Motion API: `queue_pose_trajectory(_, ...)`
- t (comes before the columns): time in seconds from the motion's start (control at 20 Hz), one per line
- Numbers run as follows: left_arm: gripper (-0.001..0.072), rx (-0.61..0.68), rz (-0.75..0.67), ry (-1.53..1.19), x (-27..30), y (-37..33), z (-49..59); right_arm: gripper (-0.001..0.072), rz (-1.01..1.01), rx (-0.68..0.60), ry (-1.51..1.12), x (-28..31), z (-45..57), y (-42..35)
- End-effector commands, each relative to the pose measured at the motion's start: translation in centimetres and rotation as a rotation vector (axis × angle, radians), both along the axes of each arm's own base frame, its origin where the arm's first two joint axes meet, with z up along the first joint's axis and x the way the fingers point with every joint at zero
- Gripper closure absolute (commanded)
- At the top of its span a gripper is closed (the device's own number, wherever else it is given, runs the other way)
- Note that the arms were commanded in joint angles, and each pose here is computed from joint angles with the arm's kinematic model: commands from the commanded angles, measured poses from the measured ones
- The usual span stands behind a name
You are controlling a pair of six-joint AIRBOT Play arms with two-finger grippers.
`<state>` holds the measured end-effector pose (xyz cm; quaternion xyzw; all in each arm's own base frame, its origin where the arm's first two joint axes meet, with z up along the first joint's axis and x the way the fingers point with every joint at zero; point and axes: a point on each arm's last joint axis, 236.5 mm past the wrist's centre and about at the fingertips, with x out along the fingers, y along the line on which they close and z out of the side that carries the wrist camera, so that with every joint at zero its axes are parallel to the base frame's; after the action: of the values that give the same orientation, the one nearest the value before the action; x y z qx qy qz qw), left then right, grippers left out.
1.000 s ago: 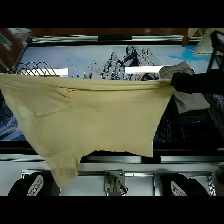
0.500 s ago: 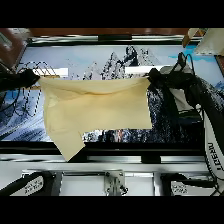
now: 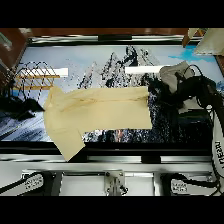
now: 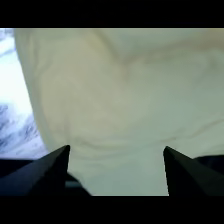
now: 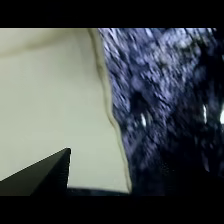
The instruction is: Fold the shirts.
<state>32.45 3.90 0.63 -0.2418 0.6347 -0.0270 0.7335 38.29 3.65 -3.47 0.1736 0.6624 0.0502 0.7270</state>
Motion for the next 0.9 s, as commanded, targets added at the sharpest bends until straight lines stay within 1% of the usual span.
queue_pose_trajectory(0.0, 0.0076, -0.125, 0.035, 0.238, -8.1, 0.4, -2.9, 0.0052, 0.121, 0.043, 0.269, -7.9, -1.5, -1.1)
queue_pose_trajectory(0.05, 0.0179, -0.164, 0.056, 0.263, -9.2, -0.1, -3.9, 0.0052, 0.104, 0.06, 0.265, -8.0, -2.1, -0.8)
queue_pose_trajectory(0.1, 0.018, -0.194, 0.075, 0.29, -10.3, -0.6, -5.0, 0.0052, 0.09, 0.073, 0.248, -7.7, -2.5, -0.4)
queue_pose_trajectory(0.25, 0.0173, -0.203, 0.087, 0.312, -11.6, -1.6, -7.7, 0.0052, 0.057, 0.092, 0.189, -6.1, -2.6, 0.1)
queue_pose_trajectory(0.3, 0.0156, -0.207, 0.093, 0.302, -11.6, -2.1, -8.4, 0.0052, 0.05, 0.091, 0.181, -5.9, -2.7, 0.1)
queue_pose_trajectory(0.5, 0.0156, -0.241, 0.143, 0.229, -9.9, -3.5, -9.6, 0.0052, 0.047, 0.092, 0.176, -5.8, -2.7, 0.1)
queue_pose_trajectory(0.7, 0.0159, -0.223, 0.142, 0.187, -8.7, -4.1, -10.0, 0.0052, 0.038, 0.091, 0.174, -5.6, -2.7, 0.1)
queue_pose_trajectory(0.85, 0.016, -0.18, 0.138, 0.159, -7.4, -4.4, -10.9, 0.0052, 0.006, 0.086, 0.163, -5.1, -2.8, -0.1)
